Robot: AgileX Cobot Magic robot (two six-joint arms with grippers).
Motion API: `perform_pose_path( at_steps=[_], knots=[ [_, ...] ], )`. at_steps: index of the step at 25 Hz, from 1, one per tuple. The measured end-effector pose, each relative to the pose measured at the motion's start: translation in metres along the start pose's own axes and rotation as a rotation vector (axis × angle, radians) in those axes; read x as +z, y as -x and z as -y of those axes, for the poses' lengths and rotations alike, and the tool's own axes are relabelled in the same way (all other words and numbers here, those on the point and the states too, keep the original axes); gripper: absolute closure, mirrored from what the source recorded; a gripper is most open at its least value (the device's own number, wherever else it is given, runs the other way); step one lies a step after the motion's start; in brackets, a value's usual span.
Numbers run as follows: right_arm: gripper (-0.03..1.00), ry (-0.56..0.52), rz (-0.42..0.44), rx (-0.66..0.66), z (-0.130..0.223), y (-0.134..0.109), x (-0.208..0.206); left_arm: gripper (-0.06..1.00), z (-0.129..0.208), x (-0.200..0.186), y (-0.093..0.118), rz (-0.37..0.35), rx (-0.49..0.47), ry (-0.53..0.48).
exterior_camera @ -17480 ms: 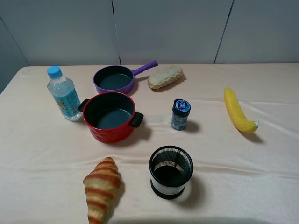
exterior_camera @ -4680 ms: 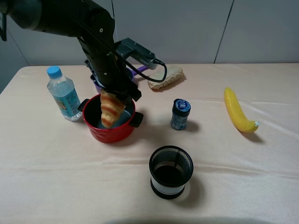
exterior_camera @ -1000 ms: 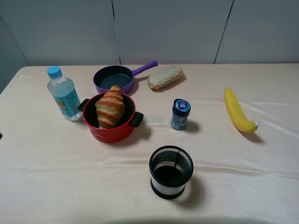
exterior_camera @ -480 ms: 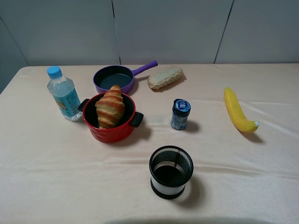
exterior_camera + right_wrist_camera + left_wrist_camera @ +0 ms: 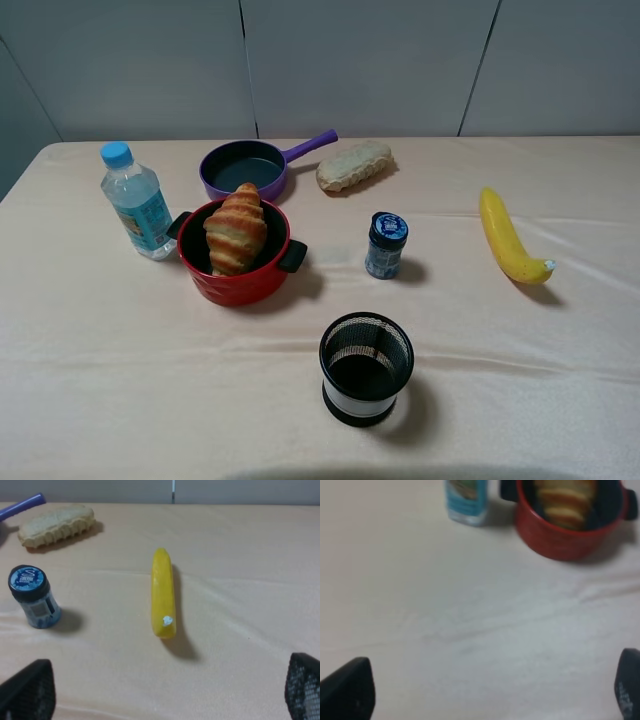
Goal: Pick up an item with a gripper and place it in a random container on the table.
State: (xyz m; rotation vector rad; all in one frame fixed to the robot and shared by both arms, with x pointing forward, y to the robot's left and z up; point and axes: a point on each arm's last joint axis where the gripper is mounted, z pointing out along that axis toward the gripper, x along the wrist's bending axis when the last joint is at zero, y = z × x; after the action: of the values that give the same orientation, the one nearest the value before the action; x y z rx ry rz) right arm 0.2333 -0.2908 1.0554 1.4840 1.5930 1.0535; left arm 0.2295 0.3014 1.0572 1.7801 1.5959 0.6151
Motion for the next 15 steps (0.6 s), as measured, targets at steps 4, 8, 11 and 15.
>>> perform_pose_path(
  at_steps=[4,8,11,15],
  knots=[
    [0.27,0.0,0.0,0.0,0.0,0.0,0.0,-0.03,0.01,0.004,0.0,-0.062,-0.026,0.071],
    [0.27,0.0,0.0,0.0,0.0,0.0,0.0,-0.03,0.015,0.01,0.0,-0.109,0.014,0.114],
    [0.27,0.0,0.0,0.0,0.0,0.0,0.0,-0.03,0.014,0.01,0.0,-0.117,0.035,0.125],
    [0.27,0.0,0.0,0.0,0.0,0.0,0.0,-0.03,0.014,0.01,0.0,-0.118,0.041,0.126]
  ],
)
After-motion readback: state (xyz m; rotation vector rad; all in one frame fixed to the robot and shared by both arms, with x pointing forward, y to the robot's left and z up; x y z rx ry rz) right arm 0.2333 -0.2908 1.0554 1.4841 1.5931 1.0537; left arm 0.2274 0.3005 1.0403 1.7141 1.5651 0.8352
